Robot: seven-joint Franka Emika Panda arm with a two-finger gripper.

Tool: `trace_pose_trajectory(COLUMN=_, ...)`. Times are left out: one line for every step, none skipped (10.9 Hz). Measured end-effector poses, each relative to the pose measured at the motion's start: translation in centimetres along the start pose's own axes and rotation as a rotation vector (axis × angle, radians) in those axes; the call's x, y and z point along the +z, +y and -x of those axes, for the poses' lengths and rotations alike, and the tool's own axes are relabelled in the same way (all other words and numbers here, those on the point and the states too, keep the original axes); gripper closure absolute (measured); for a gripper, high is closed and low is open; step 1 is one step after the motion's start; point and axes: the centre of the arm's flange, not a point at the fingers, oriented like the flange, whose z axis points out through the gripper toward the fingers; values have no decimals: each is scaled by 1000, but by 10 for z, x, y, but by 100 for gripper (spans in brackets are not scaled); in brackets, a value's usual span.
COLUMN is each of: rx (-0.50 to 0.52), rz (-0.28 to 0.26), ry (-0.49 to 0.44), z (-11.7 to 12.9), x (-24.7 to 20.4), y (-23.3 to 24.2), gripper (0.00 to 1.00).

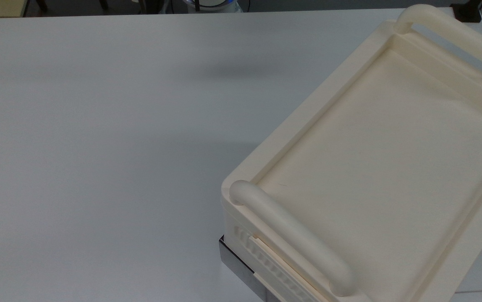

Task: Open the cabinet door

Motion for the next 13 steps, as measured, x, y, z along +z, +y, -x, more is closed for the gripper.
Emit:
trace_pose_trajectory(rx=4, rz=-1, ry=0, z=0, x=0, y=3, gripper=0)
trace_pose_trajectory(rx=3, rz=0, ry=3, z=0, x=0, y=3, gripper=0)
trace_pose_trajectory(rx=3, rz=0, ry=5, z=0, x=0, y=2, gripper=0)
trace_pose_trajectory(rx=2, rz=0, ry=6, z=0, x=-1, y=2, gripper=0)
trace_pose_trajectory(rx=2, rz=0, ry=6, z=0, x=-1, y=2, gripper=0)
trace_pose_trajectory(rx=2, rz=0, ry=6, z=0, x=-1, y=2, gripper=0)
trace_pose_trajectory(rx=2, rz=0, ry=6, z=0, x=-1, y=2, gripper=0)
trace_pose_trajectory(rx=2, rz=0, ry=6, z=0, x=-1, y=2, gripper=0)
trace_pose_trajectory(rx=2, rz=0, ry=6, z=0, x=-1, y=2, gripper=0)
trace_pose_trajectory(rx=1, rz=0, ry=6, z=0, x=-1, y=2, gripper=0)
trace_pose_trajectory(rx=1, rz=0, ry=6, z=0, x=-1, y=2, gripper=0)
trace_pose_trajectory(rx=1, rz=0, ry=6, z=0, x=-1, y=2, gripper=0)
trace_pose_trajectory(rx=1, rz=0, ry=6, z=0, x=-1, y=2, gripper=0)
